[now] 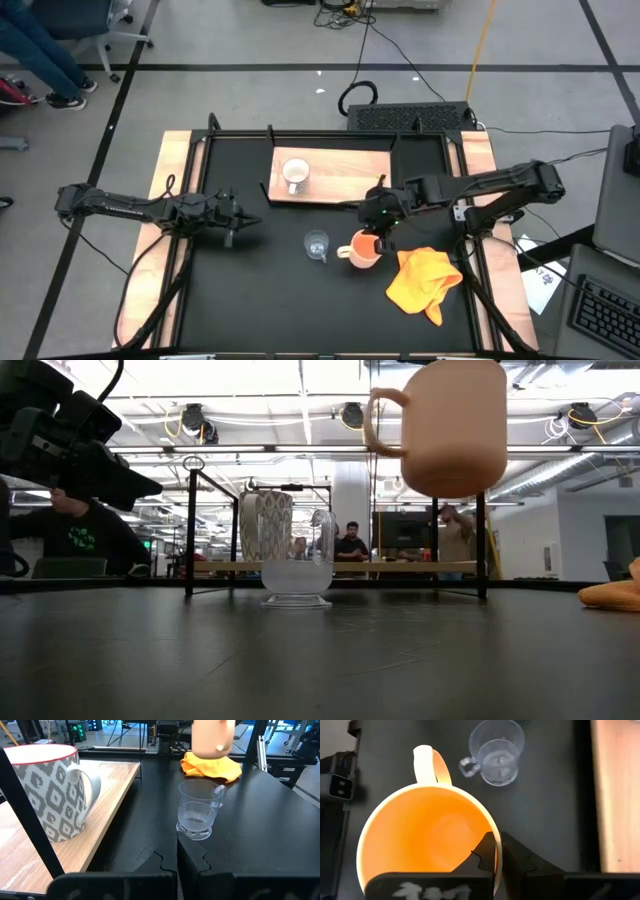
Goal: Stack small to large cups/mugs on shelf
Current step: Put the orange mug on the shelf
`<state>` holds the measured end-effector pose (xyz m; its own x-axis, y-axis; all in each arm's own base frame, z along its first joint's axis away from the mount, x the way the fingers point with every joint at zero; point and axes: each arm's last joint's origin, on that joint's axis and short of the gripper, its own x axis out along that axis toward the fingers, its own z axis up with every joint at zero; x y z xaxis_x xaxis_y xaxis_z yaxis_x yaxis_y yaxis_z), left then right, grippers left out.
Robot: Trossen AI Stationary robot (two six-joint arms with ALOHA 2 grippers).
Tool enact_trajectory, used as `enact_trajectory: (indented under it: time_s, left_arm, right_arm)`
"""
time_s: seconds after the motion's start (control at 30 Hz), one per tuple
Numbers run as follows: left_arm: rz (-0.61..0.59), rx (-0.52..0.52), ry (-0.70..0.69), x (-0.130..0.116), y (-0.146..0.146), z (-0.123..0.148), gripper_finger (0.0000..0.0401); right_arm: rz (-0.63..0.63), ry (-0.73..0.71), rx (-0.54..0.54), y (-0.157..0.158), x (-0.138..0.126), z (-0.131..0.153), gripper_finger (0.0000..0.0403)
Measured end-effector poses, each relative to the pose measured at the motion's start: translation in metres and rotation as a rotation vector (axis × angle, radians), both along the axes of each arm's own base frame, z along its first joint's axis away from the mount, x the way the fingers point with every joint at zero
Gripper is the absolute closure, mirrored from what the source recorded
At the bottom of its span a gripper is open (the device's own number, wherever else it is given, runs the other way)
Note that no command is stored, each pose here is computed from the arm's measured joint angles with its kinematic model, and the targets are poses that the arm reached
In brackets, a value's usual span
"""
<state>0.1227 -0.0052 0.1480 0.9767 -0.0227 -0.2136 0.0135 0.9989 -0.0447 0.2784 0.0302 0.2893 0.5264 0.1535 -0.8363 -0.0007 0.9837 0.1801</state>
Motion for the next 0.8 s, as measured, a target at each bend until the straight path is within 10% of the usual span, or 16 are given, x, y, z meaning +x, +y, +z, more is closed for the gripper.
enact_trajectory:
  time_s: [0.8]
  left_arm:
    - [0.002,-0.007,0.002,0.0,0.0,0.0,0.04]
  right_arm:
    - [-0.007,-0.059,-0.081,-0.004,-0.019,0.019,0.0399]
